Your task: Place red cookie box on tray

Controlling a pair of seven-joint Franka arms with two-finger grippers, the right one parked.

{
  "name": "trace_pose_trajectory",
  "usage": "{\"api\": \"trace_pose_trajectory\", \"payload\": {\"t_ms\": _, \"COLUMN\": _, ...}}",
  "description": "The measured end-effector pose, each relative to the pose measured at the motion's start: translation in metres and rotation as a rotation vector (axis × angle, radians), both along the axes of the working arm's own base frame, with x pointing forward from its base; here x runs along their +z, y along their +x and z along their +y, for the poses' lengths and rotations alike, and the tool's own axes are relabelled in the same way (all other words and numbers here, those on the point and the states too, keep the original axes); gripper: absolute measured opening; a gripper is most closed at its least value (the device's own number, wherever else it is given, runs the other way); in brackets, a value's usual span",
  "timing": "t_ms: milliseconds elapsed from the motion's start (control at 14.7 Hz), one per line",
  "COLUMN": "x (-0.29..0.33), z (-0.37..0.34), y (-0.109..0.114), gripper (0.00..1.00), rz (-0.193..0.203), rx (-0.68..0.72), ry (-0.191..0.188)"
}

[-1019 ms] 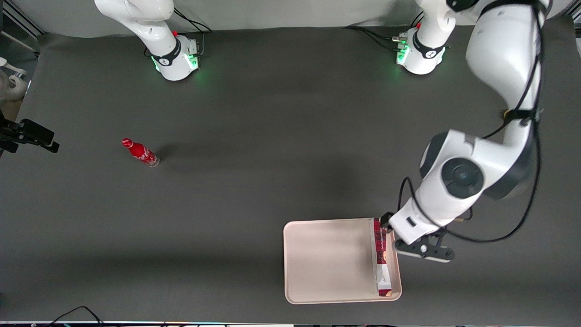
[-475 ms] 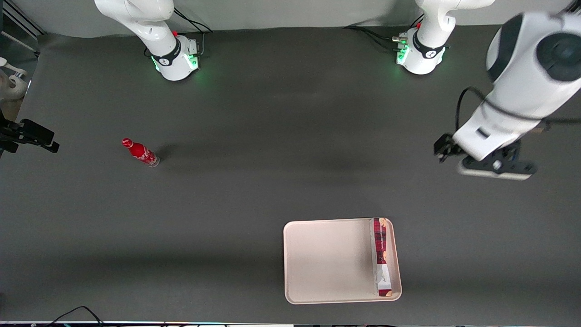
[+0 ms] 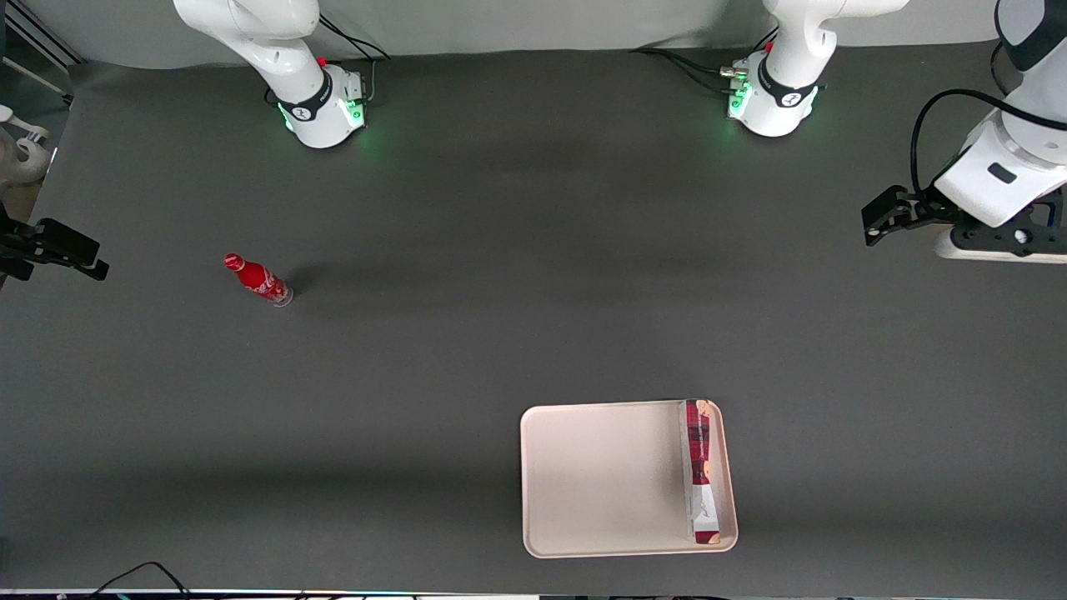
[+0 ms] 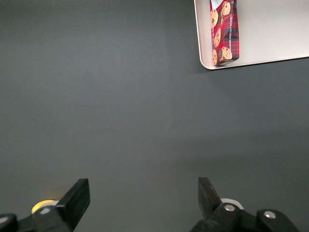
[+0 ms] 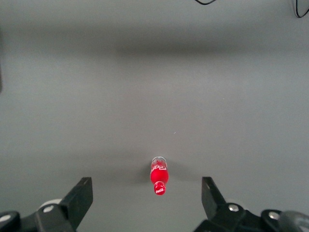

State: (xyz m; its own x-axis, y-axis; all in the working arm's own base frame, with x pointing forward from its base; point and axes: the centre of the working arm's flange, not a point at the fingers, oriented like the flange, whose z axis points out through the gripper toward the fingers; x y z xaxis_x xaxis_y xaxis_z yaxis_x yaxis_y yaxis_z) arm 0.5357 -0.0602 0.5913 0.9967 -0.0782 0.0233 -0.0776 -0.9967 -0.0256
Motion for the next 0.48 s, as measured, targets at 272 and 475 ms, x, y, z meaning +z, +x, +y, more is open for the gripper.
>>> {"api": "trace_pose_trajectory", "payload": {"t_ms": 272, "x": 0.025, "z": 0.0, "y": 0.018, "gripper": 1.0, "rz": -0.062, "rx": 0.002, "ry": -0.011}}
{"api": "trace_pose_trajectory", "payload": {"t_ms": 475, "x": 0.026, "z": 0.0, "y": 0.042, "gripper": 1.0, "rz": -0.072, "rx": 0.002, "ry": -0.018}}
